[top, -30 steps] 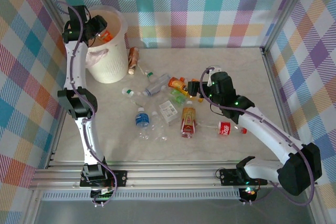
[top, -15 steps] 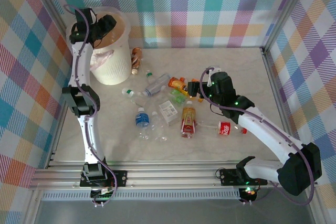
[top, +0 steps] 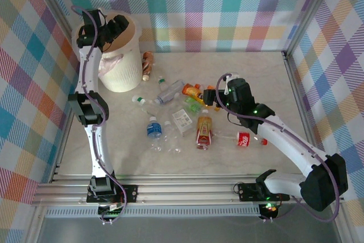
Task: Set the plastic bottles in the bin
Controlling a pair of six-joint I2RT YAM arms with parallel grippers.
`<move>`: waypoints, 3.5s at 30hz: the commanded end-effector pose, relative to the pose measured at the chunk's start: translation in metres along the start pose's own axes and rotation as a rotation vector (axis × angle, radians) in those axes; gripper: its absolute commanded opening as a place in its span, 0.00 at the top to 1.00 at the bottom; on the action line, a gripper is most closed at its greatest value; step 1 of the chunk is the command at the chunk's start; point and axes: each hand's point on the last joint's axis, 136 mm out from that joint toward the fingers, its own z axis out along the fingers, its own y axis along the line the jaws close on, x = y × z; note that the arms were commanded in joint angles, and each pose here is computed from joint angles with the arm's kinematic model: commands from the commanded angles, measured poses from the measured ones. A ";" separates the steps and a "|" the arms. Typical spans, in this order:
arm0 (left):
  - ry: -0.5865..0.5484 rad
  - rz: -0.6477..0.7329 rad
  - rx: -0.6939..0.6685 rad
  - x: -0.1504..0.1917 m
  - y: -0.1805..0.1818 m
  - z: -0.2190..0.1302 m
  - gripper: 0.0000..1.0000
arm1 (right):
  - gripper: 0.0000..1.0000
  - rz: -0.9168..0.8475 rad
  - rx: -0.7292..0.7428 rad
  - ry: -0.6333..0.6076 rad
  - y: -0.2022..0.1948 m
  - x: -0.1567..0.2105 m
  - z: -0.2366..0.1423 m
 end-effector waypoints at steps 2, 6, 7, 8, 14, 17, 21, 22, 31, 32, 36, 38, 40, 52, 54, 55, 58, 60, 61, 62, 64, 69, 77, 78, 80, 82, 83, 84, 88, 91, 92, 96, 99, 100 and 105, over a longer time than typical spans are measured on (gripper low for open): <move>-0.048 0.065 0.060 -0.021 -0.051 -0.049 0.17 | 0.00 0.041 0.086 0.065 -0.020 0.023 -0.007; -0.063 0.085 0.068 -0.026 -0.068 -0.072 0.14 | 0.00 0.095 0.172 0.156 -0.042 0.056 -0.019; -0.066 0.089 0.073 -0.027 -0.072 -0.078 0.13 | 0.00 0.118 0.192 0.172 -0.048 0.064 -0.023; -0.069 0.095 0.079 -0.027 -0.077 -0.083 0.12 | 0.00 0.138 0.208 0.185 -0.052 0.071 -0.027; -0.105 0.117 0.111 -0.023 -0.097 -0.111 0.00 | 0.00 0.313 0.294 0.210 -0.079 0.103 -0.051; -0.136 0.137 0.128 -0.018 -0.111 -0.135 0.00 | 0.00 0.387 0.305 0.222 -0.086 0.114 -0.059; -0.172 0.140 0.160 -0.007 -0.123 -0.163 0.00 | 0.00 0.540 0.325 0.249 -0.095 0.132 -0.066; -0.174 0.132 0.166 -0.003 -0.124 -0.168 0.00 | 0.00 0.604 0.347 0.257 -0.100 0.139 -0.068; -0.190 0.118 0.258 0.038 -0.131 -0.218 0.00 | 0.00 1.105 0.517 0.397 -0.129 0.188 -0.076; -0.181 0.120 0.253 0.044 -0.128 -0.221 0.00 | 0.00 1.116 0.533 0.401 -0.130 0.187 -0.076; -0.162 0.111 0.232 0.066 -0.116 -0.235 0.00 | 0.00 1.188 0.602 0.417 -0.133 0.188 -0.077; -0.157 0.109 0.232 0.076 -0.111 -0.240 0.00 | 0.00 1.243 0.618 0.420 -0.133 0.192 -0.074; -0.149 0.109 0.200 0.086 -0.100 -0.243 0.00 | 0.00 1.295 0.628 0.416 -0.133 0.194 -0.071; -0.027 0.075 0.069 0.143 -0.052 -0.250 0.00 | 0.01 1.503 0.597 0.230 -0.161 0.195 -0.031; -0.013 0.065 0.064 0.150 -0.048 -0.249 0.00 | 0.02 1.529 0.597 0.221 -0.164 0.196 -0.021; -0.004 0.057 0.058 0.154 -0.045 -0.248 0.00 | 0.02 1.524 0.615 0.223 -0.166 0.198 -0.019; 0.016 0.041 0.052 0.162 -0.039 -0.248 0.00 | 0.03 1.494 0.656 0.237 -0.170 0.198 -0.017; 0.029 0.031 0.065 0.168 -0.039 -0.248 0.00 | 0.06 1.487 0.656 0.234 -0.172 0.199 -0.014; 0.038 0.021 0.072 0.172 -0.038 -0.247 0.00 | 0.08 1.479 0.653 0.223 -0.173 0.197 -0.013; 0.044 0.015 0.083 0.174 -0.039 -0.247 0.00 | 0.09 1.472 0.653 0.217 -0.174 0.196 -0.013; 0.064 -0.015 0.103 0.184 -0.037 -0.246 0.00 | 0.10 1.456 0.672 0.207 -0.178 0.197 -0.014; 0.032 -0.026 0.154 0.197 -0.038 -0.247 0.00 | 0.11 1.424 0.663 0.205 -0.181 0.197 -0.010; 0.037 0.026 0.241 0.204 -0.060 -0.255 0.00 | 0.26 1.427 0.666 0.215 -0.183 0.208 -0.004; 0.044 0.040 0.259 0.205 -0.065 -0.255 0.00 | 0.27 1.405 0.663 0.202 -0.185 0.206 -0.004; 0.060 0.068 0.284 0.208 -0.074 -0.256 0.00 | 0.33 1.320 0.659 0.169 -0.191 0.196 -0.007; 0.079 0.096 0.304 0.213 -0.082 -0.255 0.00 | 0.38 1.197 0.640 0.157 -0.194 0.184 -0.008; 0.094 0.109 0.313 0.216 -0.086 -0.253 0.00 | 0.41 1.142 0.624 0.154 -0.194 0.178 -0.009; 0.104 0.126 0.324 0.219 -0.091 -0.253 0.00 | 0.42 1.100 0.605 0.148 -0.193 0.172 -0.009; 0.155 0.183 0.353 0.234 -0.107 -0.246 0.00 | 0.51 1.012 0.548 0.098 -0.190 0.152 -0.014; 0.179 0.233 0.344 0.248 -0.114 -0.237 0.00 | 0.54 0.905 0.480 0.022 -0.185 0.122 -0.020; 0.185 0.249 0.342 0.252 -0.116 -0.235 0.00 | 0.55 0.862 0.447 -0.001 -0.181 0.111 -0.021; 0.227 0.307 0.371 0.266 -0.130 -0.227 0.00 | 0.59 0.667 0.292 -0.092 -0.156 0.061 -0.026; 0.274 0.349 0.408 0.279 -0.140 -0.224 0.00 | 0.60 0.559 0.176 -0.116 -0.132 0.033 -0.025; 0.293 0.352 0.431 0.284 -0.143 -0.223 0.00 | 0.60 0.528 0.127 -0.122 -0.122 0.024 -0.024; 0.393 0.361 0.551 0.307 -0.160 -0.224 0.00 | 0.60 0.380 -0.166 -0.134 -0.061 -0.011 -0.021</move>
